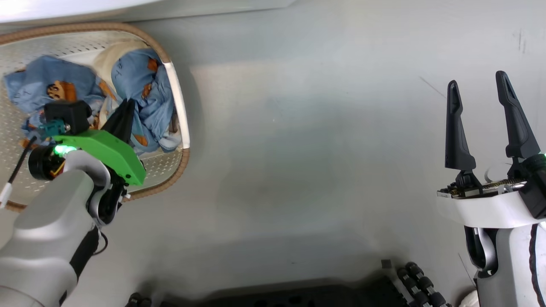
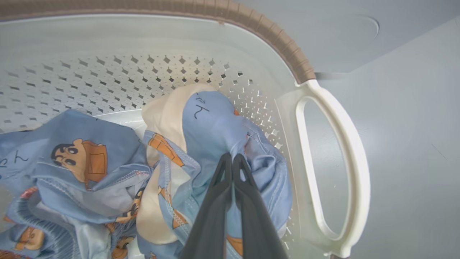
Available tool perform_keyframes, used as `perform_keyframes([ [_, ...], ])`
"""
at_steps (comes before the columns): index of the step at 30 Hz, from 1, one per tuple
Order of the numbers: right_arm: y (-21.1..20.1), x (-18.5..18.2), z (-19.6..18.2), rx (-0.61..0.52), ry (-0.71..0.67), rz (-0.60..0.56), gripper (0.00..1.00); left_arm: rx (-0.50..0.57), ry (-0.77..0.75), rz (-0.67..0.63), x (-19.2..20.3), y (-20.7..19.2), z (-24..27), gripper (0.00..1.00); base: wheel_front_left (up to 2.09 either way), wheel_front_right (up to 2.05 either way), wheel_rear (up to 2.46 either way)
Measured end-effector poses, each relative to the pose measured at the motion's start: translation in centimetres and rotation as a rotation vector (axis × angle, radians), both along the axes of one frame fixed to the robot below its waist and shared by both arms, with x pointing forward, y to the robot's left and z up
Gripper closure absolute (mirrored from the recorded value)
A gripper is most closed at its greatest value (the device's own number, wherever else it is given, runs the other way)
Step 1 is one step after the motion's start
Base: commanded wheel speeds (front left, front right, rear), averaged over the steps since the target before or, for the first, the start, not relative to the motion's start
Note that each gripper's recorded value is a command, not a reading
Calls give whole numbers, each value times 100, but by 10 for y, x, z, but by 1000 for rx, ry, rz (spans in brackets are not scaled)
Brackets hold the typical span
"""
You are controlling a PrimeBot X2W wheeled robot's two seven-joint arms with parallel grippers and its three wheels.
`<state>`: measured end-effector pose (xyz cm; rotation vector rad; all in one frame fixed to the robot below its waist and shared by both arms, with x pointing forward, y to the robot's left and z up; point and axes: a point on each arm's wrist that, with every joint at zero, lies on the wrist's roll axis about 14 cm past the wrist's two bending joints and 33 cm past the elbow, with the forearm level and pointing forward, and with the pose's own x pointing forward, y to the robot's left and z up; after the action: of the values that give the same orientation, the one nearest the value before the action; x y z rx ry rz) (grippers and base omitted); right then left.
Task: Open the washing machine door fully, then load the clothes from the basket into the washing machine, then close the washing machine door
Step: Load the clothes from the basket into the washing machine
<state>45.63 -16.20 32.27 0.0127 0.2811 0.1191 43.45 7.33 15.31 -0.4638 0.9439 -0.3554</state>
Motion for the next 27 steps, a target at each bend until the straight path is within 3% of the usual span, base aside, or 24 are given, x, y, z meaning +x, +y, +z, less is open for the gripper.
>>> perform_keyframes([
  [4, 7, 8, 13, 16, -40, 21, 0, 13, -3, 39, -8, 11, 14, 100, 0, 0, 0],
  [12, 23, 22, 43, 45, -125, 61, 0, 9, -210, 190, 42, 44, 82, 100, 0, 0, 0],
  [27, 45, 24, 104, 104, -250, 109, 0, 47, -388, 382, 15, 98, 167, 100, 0, 0, 0],
])
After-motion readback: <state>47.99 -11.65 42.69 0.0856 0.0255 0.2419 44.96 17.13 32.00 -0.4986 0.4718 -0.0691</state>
